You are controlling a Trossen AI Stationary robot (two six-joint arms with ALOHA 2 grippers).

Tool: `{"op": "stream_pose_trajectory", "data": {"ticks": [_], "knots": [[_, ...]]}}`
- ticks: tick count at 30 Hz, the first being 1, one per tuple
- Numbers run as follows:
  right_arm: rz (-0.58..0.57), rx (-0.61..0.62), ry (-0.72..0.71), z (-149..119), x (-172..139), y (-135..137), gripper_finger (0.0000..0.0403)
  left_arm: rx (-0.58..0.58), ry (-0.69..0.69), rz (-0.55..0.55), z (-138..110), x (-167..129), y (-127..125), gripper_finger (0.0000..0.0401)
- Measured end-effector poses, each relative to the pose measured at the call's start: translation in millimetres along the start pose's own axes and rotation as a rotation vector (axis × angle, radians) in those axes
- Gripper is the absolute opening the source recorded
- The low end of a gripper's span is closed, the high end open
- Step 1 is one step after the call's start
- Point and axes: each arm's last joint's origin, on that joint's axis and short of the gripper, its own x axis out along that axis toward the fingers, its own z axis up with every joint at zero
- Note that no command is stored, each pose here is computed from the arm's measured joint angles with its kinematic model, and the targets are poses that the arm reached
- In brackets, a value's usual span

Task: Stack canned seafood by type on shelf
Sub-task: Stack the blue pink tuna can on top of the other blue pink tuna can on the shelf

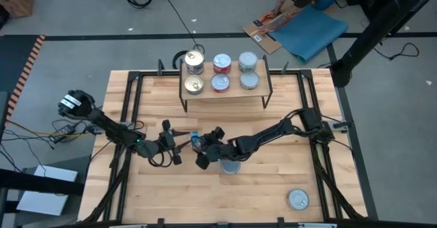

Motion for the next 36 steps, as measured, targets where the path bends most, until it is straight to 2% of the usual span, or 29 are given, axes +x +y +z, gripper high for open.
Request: {"op": "stream_pose_trajectory", "data": {"ticks": [6,15,18,22,27,32,36], "knots": [[-0.044,0.069,-0.006,5,9,-10,0.0333,0.012,0.006,-0.002,-1,-2,-2,0.0163],[-0.118,0.047,0.087,0,10,-24,0.0333,0.030,0.044,-0.009,-7,-6,-5,0.0163],[-0.135,0.077,0.103,5,4,-27,0.0334,0.023,0.052,-0.016,-9,-8,-6,0.0163],[-0.101,0.111,0.060,16,-4,-22,0.0337,0.017,0.081,-0.031,-13,-12,-9,0.0163],[-0.073,-0.029,-0.001,19,-3,-16,0.0337,-0.007,0.151,-0.070,-23,-16,-11,0.0163],[-0.094,-0.043,-0.049,32,6,-30,0.0337,-0.017,0.166,-0.088,-24,-17,-12,0.0163],[-0.062,-0.017,-0.105,36,20,-36,0.0337,-0.005,0.170,-0.087,-25,-17,-12,0.0163]]}}
